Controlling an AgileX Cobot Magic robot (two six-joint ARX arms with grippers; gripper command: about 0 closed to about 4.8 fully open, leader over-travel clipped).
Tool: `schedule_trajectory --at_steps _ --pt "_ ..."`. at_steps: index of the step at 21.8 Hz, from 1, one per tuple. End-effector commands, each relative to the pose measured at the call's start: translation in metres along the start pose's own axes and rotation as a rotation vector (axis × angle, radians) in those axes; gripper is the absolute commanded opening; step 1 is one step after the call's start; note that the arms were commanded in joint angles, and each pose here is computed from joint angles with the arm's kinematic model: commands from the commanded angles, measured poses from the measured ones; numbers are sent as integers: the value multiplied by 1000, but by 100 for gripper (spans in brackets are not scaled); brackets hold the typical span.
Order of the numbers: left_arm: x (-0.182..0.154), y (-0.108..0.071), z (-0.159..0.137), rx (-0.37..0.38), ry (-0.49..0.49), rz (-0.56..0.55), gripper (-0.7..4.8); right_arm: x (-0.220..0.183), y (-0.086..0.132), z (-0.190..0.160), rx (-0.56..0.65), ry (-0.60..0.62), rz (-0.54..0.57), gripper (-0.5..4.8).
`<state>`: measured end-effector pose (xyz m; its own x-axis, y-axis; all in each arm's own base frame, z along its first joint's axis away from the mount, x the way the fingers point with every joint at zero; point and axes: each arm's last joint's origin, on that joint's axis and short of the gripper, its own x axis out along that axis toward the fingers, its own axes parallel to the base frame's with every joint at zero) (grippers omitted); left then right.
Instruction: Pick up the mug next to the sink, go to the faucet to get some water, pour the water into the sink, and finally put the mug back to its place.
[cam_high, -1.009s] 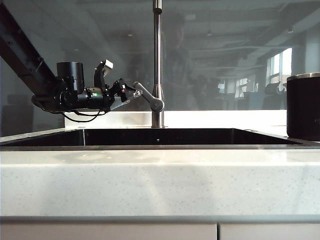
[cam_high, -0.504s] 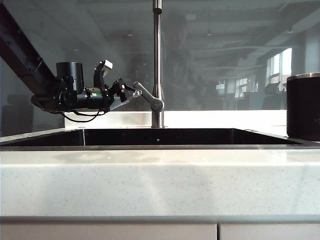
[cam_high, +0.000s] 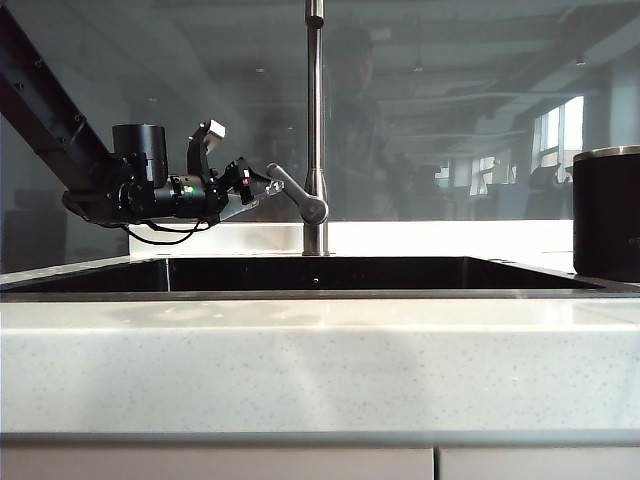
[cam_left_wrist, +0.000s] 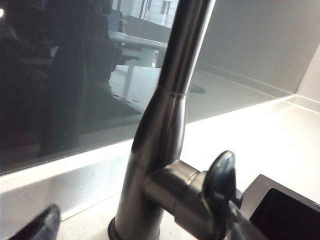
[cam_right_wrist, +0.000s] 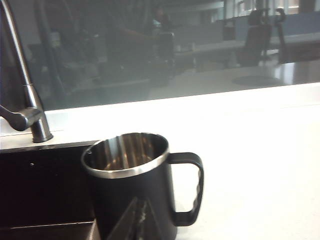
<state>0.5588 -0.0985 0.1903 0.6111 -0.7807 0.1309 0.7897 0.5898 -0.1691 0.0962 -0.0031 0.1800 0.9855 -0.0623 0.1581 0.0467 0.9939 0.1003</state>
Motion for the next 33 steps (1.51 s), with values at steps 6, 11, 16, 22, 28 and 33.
schedule_trajectory --at_steps 6,11,16,22,28,33 --pt "0 -1 5 9 -11 -5 421 0 -2 -1 -29 2 -1 -8" --pt "0 -1 5 9 -11 -5 421 0 -2 -1 -47 3 -1 -8" --pt "0 -1 5 9 -11 -5 421 0 -2 -1 -47 3 0 -8" --pt "0 -1 5 9 -11 -5 421 0 -2 -1 -47 3 1 -8" --pt "0 -1 5 9 -11 -5 421 0 -2 -1 -47 3 1 -8" --pt "0 -1 5 9 -11 -5 421 0 -2 -1 -48 5 0 -8"
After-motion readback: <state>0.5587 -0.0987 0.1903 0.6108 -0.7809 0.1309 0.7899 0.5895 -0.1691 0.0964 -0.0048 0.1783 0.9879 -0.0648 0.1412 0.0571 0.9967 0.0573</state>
